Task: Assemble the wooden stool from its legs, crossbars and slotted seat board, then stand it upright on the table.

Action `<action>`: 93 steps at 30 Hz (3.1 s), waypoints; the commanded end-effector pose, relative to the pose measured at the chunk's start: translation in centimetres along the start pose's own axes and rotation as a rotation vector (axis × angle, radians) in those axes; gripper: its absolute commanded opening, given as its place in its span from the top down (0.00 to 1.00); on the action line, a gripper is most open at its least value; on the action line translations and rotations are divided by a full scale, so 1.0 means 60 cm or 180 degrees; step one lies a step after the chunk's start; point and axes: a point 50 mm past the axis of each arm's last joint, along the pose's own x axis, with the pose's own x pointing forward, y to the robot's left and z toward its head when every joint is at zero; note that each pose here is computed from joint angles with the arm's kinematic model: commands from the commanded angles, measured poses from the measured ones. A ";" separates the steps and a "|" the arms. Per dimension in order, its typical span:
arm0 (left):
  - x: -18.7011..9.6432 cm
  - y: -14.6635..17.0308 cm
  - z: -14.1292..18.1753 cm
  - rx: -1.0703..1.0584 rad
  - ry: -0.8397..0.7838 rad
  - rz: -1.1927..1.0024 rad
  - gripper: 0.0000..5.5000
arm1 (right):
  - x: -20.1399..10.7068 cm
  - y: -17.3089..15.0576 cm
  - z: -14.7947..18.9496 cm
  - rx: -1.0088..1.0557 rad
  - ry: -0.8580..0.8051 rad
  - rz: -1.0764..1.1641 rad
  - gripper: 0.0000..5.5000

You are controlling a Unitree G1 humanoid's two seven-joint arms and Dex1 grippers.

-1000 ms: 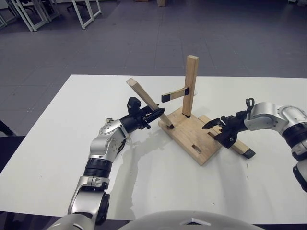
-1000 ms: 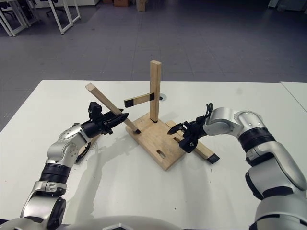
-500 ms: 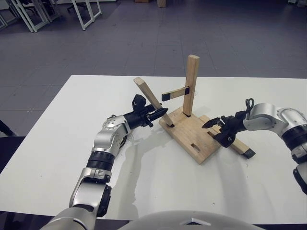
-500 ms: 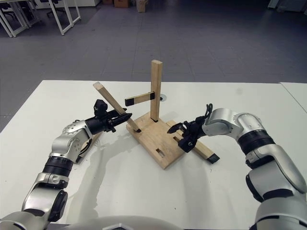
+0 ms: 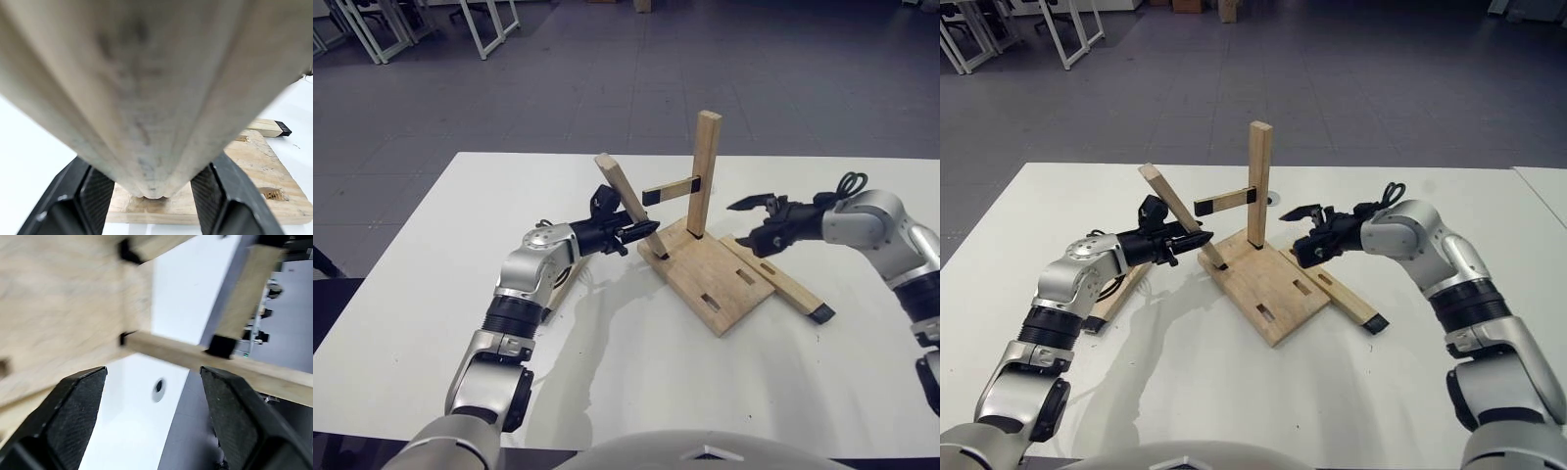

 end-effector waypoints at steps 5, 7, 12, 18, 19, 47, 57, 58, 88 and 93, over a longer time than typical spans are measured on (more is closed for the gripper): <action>-0.015 0.007 -0.082 -0.0274 0.0860 0.0400 0.63 | 0.040 -0.100 0.046 0.0413 -0.0356 -0.0998 0.36; -0.014 0.005 -0.083 -0.0286 0.0861 0.0400 0.63 | 0.052 -0.118 0.060 0.0518 -0.0470 -0.1203 0.36; -0.013 0.008 -0.082 -0.0317 0.0881 0.0441 0.63 | 0.096 -0.158 0.083 0.0452 -0.0463 -0.1600 0.36; -0.009 0.009 -0.078 -0.0447 0.0893 0.0379 0.63 | 0.154 -0.150 0.092 0.0177 -0.0448 -0.1350 0.36; -0.008 0.009 -0.078 -0.0447 0.0899 0.0377 0.63 | 0.163 -0.132 0.089 0.0140 -0.0439 -0.1156 0.36; 0.015 0.003 -0.046 -0.0583 0.0778 0.0258 0.63 | 0.176 0.013 0.025 0.0431 -0.0229 0.0095 0.36; 0.028 0.006 -0.043 -0.0751 0.0891 0.0125 0.63 | 0.148 -0.063 0.030 0.0580 -0.0400 -0.0723 0.36; 0.028 0.006 -0.045 -0.0750 0.0929 0.0118 0.63 | 0.139 -0.095 0.036 0.0573 -0.0444 -0.1004 0.36; 0.024 -0.008 -0.021 -0.0215 0.0743 0.0362 0.60 | 0.022 -0.142 0.042 0.1669 -0.0708 -0.2701 0.36; 0.020 -0.012 0.004 0.0041 0.0561 0.0361 0.45 | 0.010 -0.125 0.035 0.1763 -0.0567 -0.2704 0.36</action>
